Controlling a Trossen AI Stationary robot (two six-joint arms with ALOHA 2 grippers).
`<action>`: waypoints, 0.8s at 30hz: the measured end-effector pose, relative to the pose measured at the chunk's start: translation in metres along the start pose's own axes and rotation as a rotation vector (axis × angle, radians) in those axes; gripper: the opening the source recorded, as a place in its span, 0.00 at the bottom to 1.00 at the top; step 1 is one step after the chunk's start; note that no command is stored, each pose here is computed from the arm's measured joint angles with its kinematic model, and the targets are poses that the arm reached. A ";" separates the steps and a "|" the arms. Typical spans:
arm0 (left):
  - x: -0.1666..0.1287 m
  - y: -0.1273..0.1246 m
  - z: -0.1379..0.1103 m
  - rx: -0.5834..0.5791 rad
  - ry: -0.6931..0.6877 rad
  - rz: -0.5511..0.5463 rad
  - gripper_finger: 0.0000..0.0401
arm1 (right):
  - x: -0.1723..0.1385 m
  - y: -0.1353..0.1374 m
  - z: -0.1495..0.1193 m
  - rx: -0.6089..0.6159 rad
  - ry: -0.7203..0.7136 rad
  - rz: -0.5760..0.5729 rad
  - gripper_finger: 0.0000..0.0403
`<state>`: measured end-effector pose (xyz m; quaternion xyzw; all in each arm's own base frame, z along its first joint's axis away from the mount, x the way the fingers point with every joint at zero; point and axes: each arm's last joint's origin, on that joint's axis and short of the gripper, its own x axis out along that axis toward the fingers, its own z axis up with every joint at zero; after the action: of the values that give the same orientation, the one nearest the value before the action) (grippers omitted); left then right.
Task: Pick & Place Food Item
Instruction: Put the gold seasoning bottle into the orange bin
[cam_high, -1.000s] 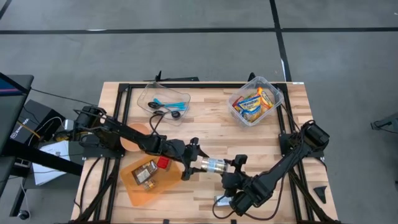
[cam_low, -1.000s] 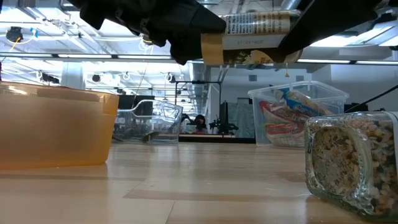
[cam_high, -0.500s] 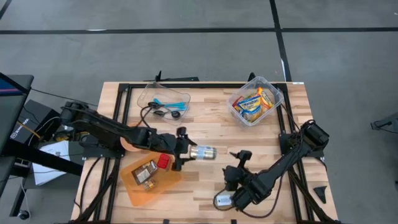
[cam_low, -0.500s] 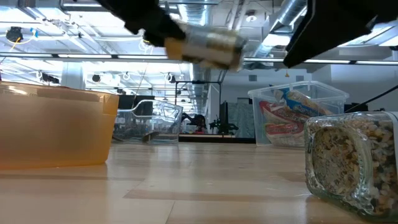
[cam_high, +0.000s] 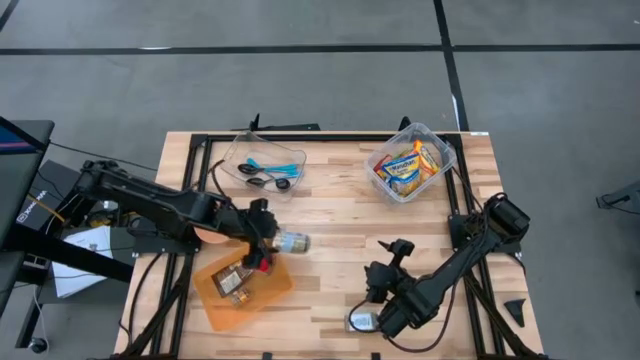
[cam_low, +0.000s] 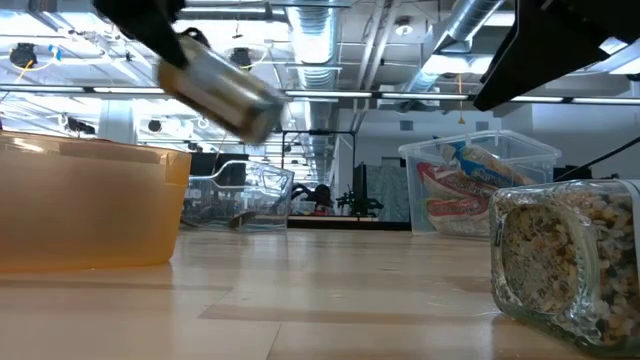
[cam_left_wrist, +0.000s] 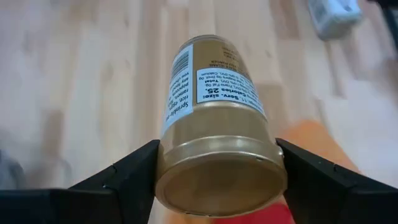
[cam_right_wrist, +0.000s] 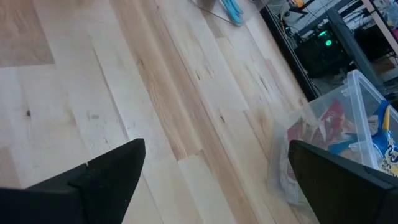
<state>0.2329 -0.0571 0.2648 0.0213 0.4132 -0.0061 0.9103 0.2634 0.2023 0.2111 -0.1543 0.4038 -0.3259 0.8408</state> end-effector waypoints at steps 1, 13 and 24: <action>-0.006 -0.001 0.000 -0.009 0.024 -0.020 0.68 | 0.000 0.000 0.000 0.004 0.001 -0.002 0.97; -0.056 -0.010 0.009 -0.175 0.285 -0.225 0.68 | -0.002 -0.002 -0.003 0.011 0.007 -0.016 0.97; -0.061 -0.032 -0.012 -0.433 0.644 -0.240 0.68 | -0.004 -0.001 -0.004 0.011 0.004 -0.012 0.96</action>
<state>0.1830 -0.0889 0.3013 -0.2185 0.6687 -0.0182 0.7105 0.2582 0.2038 0.2116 -0.1515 0.4027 -0.3333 0.8389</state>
